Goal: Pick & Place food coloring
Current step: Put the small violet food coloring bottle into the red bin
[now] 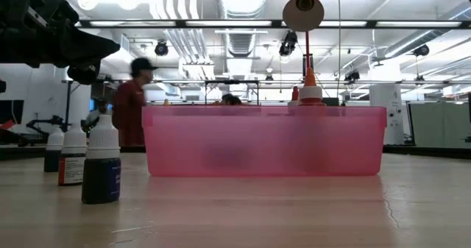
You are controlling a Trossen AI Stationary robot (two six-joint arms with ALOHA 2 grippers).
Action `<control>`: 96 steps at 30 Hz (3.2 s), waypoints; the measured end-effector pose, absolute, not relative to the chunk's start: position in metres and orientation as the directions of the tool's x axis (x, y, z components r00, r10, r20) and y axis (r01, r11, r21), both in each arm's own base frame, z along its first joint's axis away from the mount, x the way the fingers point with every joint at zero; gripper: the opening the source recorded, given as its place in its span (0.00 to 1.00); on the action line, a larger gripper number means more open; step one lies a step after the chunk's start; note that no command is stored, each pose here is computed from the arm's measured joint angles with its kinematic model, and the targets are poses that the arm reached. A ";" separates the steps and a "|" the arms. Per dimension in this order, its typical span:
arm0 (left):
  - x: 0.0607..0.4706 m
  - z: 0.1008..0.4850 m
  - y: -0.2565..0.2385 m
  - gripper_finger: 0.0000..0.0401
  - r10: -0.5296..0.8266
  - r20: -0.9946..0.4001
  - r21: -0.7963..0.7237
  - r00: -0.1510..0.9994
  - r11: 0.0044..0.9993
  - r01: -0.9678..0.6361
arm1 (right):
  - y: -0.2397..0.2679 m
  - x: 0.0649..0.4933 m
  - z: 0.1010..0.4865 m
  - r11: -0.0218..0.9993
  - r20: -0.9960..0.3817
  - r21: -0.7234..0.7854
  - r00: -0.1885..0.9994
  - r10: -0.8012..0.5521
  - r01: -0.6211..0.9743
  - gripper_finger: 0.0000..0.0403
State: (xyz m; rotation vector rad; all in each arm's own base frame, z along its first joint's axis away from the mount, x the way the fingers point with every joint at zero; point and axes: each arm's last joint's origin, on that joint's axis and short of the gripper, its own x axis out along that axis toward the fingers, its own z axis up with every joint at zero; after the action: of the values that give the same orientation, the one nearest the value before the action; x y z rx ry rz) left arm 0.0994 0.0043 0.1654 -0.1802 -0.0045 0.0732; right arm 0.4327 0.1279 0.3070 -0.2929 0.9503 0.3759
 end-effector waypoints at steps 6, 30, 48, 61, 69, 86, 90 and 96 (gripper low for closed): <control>0.099 0.165 0.004 0.00 0.073 -0.002 -0.179 0.997 0.981 -0.073 | 0.149 0.454 0.294 0.898 -0.822 -0.061 0.532 0.203 -0.436 0.53; 0.099 0.165 0.004 0.00 0.073 -0.002 -0.179 0.997 0.981 -0.072 | 0.198 0.470 0.235 0.812 -0.880 -0.036 0.403 0.250 -0.582 0.53; 0.099 0.165 0.004 0.00 0.073 -0.002 -0.179 0.997 0.981 -0.073 | 0.203 0.474 0.182 0.827 -0.871 -0.053 0.431 0.236 -0.560 0.53; 0.099 0.165 0.004 0.00 0.073 -0.002 -0.179 0.997 0.981 -0.073 | 0.202 0.476 0.167 0.837 -0.852 -0.079 0.473 0.226 -0.541 0.53; 0.099 0.165 0.004 0.00 0.073 -0.002 -0.179 0.997 0.981 -0.072 | 0.201 0.476 0.162 0.842 -0.844 -0.083 0.487 0.225 -0.533 0.53; 0.099 0.165 0.004 0.00 0.073 -0.002 -0.179 0.997 0.981 -0.072 | 0.197 0.477 0.155 0.858 -0.847 -0.071 0.486 0.217 -0.508 0.28; 0.099 0.165 0.004 0.00 0.073 -0.002 -0.179 0.997 0.981 -0.073 | 0.196 0.477 0.155 0.859 -0.846 -0.071 0.486 0.218 -0.508 0.22; 0.099 0.165 0.004 0.00 0.073 -0.002 -0.179 0.997 0.981 -0.072 | 0.197 0.477 0.155 0.857 -0.845 -0.066 0.486 0.225 -0.510 0.14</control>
State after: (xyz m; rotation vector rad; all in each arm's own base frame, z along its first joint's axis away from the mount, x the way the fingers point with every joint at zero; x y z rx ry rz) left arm 0.0994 0.0043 0.1653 -0.1802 -0.0041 0.0733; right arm 0.4769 0.1966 0.1549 -0.3288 0.9660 0.4569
